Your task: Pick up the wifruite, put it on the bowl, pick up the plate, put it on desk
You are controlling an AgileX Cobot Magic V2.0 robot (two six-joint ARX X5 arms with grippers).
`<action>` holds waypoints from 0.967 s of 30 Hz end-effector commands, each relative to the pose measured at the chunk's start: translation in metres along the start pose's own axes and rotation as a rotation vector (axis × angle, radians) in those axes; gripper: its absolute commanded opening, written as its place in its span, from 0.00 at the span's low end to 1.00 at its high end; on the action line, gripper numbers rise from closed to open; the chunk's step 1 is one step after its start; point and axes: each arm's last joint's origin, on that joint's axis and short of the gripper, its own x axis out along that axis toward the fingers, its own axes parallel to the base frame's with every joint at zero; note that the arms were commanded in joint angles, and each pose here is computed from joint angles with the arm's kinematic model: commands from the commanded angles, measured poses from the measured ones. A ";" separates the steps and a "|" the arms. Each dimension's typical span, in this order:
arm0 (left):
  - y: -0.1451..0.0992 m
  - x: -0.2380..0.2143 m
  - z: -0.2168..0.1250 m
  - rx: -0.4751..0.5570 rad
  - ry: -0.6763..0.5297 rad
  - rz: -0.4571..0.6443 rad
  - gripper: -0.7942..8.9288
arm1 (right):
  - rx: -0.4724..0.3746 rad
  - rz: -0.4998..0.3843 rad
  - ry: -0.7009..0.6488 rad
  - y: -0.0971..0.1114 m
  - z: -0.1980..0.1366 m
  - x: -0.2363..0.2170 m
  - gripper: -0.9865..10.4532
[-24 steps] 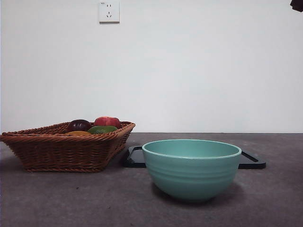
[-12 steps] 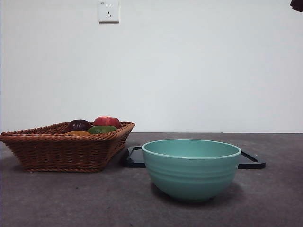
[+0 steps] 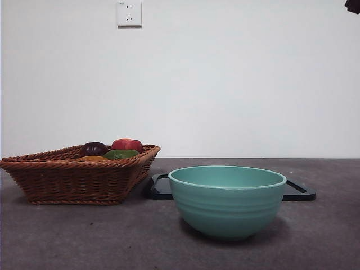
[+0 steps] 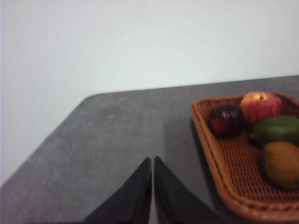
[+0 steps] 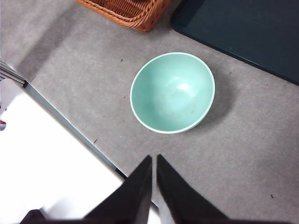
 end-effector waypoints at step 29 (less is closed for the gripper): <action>-0.002 0.000 -0.023 -0.029 0.170 -0.010 0.09 | -0.020 0.007 -0.013 0.002 0.004 -0.002 0.09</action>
